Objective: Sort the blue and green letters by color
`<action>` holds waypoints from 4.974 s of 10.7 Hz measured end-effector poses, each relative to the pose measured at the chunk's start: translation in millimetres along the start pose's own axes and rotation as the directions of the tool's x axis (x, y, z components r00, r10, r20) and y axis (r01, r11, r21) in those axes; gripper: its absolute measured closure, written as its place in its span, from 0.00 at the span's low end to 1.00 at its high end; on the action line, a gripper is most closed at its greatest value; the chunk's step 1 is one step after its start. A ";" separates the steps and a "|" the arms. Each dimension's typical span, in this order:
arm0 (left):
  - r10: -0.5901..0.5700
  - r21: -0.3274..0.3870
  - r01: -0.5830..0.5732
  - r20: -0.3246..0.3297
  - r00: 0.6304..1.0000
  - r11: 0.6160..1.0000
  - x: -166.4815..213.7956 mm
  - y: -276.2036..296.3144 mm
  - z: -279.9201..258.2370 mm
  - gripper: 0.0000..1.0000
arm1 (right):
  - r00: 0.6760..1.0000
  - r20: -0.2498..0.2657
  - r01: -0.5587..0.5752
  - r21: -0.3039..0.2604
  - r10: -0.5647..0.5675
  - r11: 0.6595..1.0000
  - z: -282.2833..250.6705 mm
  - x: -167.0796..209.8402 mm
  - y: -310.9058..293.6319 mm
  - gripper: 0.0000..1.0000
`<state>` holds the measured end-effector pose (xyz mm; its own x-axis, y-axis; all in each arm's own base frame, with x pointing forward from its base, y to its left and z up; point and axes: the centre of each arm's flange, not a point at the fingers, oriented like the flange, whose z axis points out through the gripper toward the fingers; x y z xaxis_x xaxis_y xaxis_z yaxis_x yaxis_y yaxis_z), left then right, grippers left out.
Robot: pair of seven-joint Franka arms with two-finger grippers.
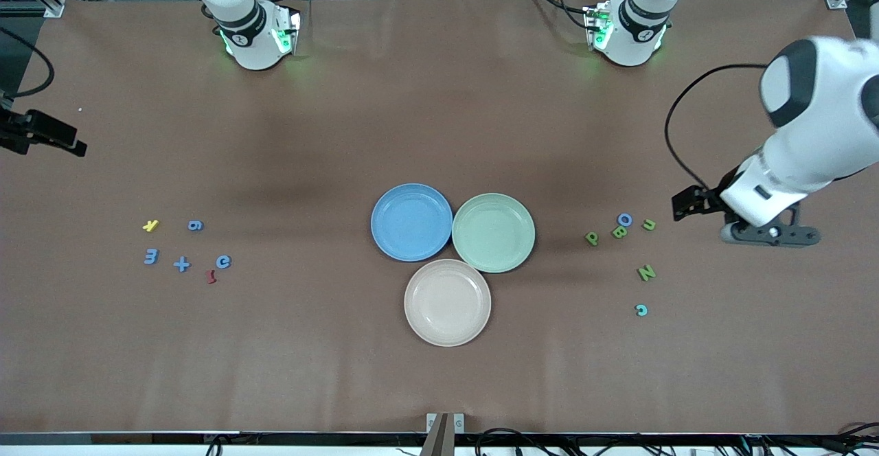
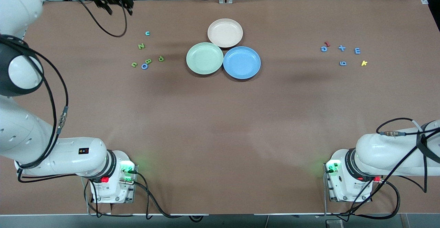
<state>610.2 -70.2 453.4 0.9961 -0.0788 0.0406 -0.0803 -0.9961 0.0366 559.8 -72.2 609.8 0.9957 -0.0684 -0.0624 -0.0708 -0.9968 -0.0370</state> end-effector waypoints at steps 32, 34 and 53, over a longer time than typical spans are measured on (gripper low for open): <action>0.364 0.040 -0.365 0.037 0.931 0.930 -52.2 105.6 276.9 0.32 | 0.963 0.161 0.210 0.038 -0.214 0.977 425.7 138.0 -50.0 0.00; 0.364 0.036 -0.365 0.032 0.931 0.930 -52.7 105.9 282.2 0.35 | 0.961 0.176 0.210 0.042 -0.214 0.977 432.2 134.7 -50.2 0.00; 0.107 -0.110 -0.127 -0.169 0.980 0.986 -33.1 258.9 183.7 0.70 | 0.958 -0.029 0.284 -0.021 -0.285 0.959 430.3 101.6 -47.6 0.00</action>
<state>563.3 -332.8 278.1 0.9609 -0.1772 0.2128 -0.2096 -0.9677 0.1403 638.7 -13.9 176.0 0.9760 0.2170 -0.0199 0.2163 -0.9758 -0.0319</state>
